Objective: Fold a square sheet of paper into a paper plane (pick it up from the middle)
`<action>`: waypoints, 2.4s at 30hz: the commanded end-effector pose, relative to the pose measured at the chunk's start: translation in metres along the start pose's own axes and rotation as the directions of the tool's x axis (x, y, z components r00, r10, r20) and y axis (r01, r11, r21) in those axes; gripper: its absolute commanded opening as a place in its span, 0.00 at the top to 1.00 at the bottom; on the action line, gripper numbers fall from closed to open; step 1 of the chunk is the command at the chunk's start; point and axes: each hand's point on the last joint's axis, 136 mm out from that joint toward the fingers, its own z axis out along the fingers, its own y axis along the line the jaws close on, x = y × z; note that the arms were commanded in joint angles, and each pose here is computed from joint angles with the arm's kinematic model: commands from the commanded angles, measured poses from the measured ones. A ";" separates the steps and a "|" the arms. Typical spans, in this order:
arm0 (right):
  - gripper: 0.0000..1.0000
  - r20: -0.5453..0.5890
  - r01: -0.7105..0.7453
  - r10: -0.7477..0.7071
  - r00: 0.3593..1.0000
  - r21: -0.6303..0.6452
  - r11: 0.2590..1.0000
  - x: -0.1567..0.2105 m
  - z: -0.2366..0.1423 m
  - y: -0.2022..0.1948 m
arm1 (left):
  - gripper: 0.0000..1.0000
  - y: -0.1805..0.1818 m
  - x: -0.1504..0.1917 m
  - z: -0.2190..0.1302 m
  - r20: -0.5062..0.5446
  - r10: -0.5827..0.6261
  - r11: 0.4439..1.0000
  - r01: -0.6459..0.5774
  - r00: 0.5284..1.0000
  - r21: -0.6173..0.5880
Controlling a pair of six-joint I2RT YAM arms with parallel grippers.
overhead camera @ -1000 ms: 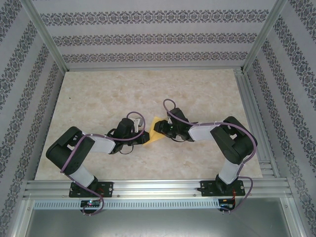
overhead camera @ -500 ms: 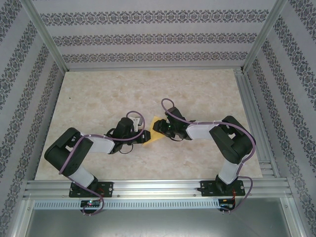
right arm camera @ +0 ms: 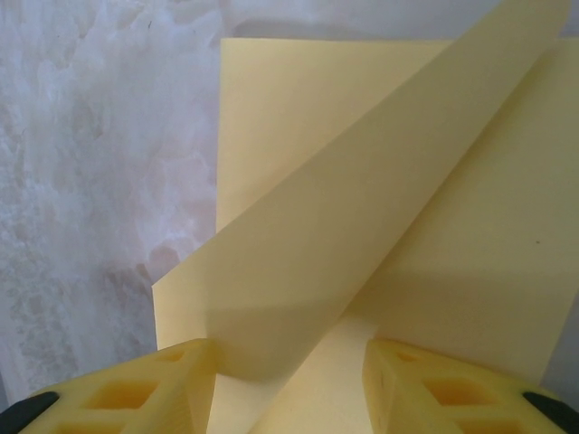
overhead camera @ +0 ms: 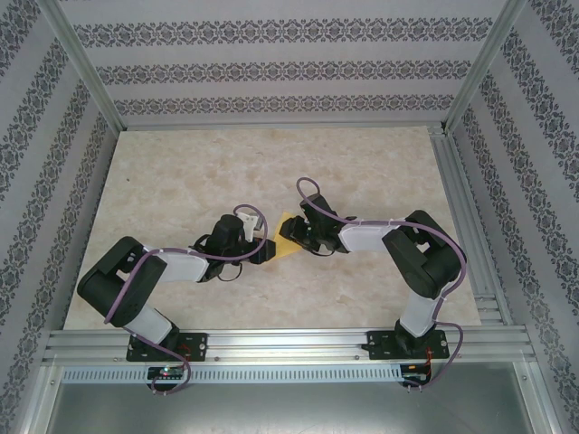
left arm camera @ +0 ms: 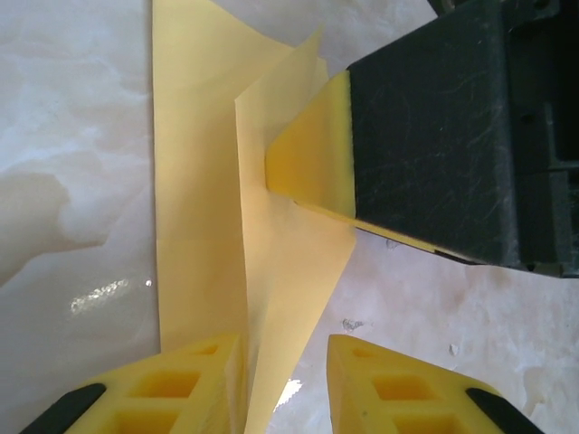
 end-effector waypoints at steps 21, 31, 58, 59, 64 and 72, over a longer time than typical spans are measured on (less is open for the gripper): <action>0.50 -0.056 -0.007 0.033 0.998 0.414 0.910 0.029 0.008 -0.080 | 0.82 0.014 0.006 0.001 -0.032 -0.085 0.995 0.083 0.996 -0.062; 0.49 -0.062 0.028 0.005 0.998 0.514 0.858 0.031 0.003 -0.086 | 0.69 0.017 -0.017 -0.037 0.082 -0.137 0.978 0.148 0.987 -0.146; 0.49 -0.081 0.023 0.032 0.996 0.599 0.801 0.035 0.006 -0.094 | 0.78 -0.013 -0.014 -0.011 -0.012 -0.182 0.981 0.183 0.983 0.070; 0.49 -0.079 0.019 0.036 0.996 0.603 0.797 0.035 0.006 -0.095 | 0.79 -0.014 -0.015 -0.010 -0.014 -0.181 0.980 0.182 0.983 0.080; 0.49 -0.082 0.004 0.058 0.995 0.612 0.791 0.038 0.008 -0.098 | 0.80 -0.021 -0.017 -0.009 -0.021 -0.173 0.978 0.174 0.985 0.116; 0.49 -0.081 -0.009 0.075 0.994 0.615 0.789 0.039 0.011 -0.101 | 0.80 -0.011 -0.013 -0.001 -0.049 -0.193 0.978 0.196 0.980 0.069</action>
